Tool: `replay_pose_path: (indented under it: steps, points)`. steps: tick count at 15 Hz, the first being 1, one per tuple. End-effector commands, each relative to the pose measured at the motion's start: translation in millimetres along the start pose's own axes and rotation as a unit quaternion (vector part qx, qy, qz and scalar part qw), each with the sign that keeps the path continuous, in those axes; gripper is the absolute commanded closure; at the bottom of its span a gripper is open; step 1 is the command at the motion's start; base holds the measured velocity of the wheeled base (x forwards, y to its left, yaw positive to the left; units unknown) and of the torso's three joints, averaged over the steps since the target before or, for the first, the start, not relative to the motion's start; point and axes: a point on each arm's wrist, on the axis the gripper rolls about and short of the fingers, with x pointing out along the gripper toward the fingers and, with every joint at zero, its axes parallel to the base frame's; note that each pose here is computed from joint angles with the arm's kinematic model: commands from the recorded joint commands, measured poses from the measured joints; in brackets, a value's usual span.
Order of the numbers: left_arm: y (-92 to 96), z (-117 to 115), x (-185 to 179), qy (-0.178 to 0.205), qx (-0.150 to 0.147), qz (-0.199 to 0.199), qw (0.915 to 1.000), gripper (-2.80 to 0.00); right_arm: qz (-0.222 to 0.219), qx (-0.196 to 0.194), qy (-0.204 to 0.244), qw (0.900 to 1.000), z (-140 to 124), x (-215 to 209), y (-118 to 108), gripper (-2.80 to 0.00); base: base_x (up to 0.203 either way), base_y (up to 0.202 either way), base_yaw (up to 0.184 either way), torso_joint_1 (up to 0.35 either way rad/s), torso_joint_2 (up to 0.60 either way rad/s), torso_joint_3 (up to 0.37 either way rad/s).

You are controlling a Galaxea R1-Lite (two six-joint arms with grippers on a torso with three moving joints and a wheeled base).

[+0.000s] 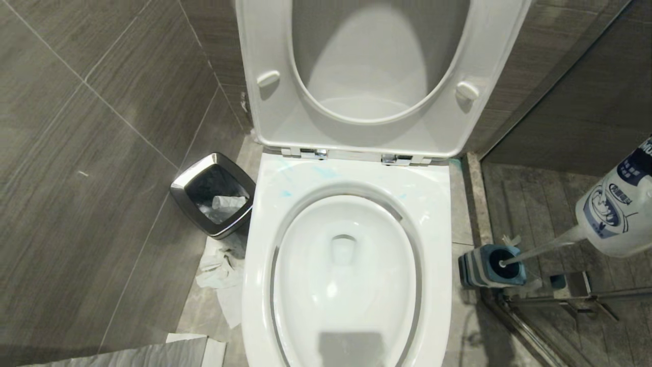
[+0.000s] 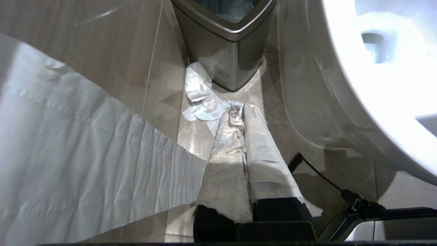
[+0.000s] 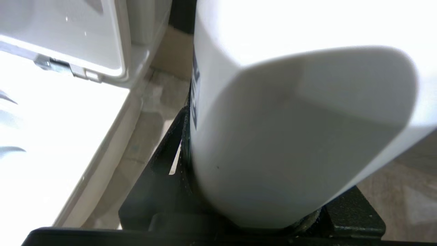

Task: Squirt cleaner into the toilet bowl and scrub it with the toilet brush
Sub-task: Pour in the cleaning agent

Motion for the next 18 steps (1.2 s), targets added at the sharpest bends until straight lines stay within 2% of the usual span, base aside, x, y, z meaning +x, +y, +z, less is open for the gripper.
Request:
replay_pose_path:
  steps: [1, 11, 15, 18]
  points:
    - [0.0, 0, 0, 0.002, 0.0, 0.0, 1.0, 0.0, 0.001, -0.001, 0.002, 1.0, 0, 4, 1, 0.0, 0.0, 0.0, 0.0, 0.002, -0.01, 0.198]
    - [0.0, 0, 0, 0.001, 0.0, 0.0, 1.0, 0.0, 0.005, -0.001, 0.014, 1.0, -1, 16, 3, 0.0, 0.0, 0.0, 0.0, 0.0, 0.0, 0.204]
    - [-0.1, 0, 0, 0.001, 0.0, -0.001, 1.0, 0.0, 0.007, -0.001, 0.01, 1.0, 2, 17, 2, 0.0, 0.0, 0.0, 0.0, 0.004, 0.0, 0.084]
    - [-0.1, 0, 0, 0.002, -0.001, -0.001, 1.0, 0.0, 0.048, 0.0, 0.026, 0.999, 14, 24, 12, 0.0, 0.0, 0.0, 0.0, 0.0, 0.0, 0.0]
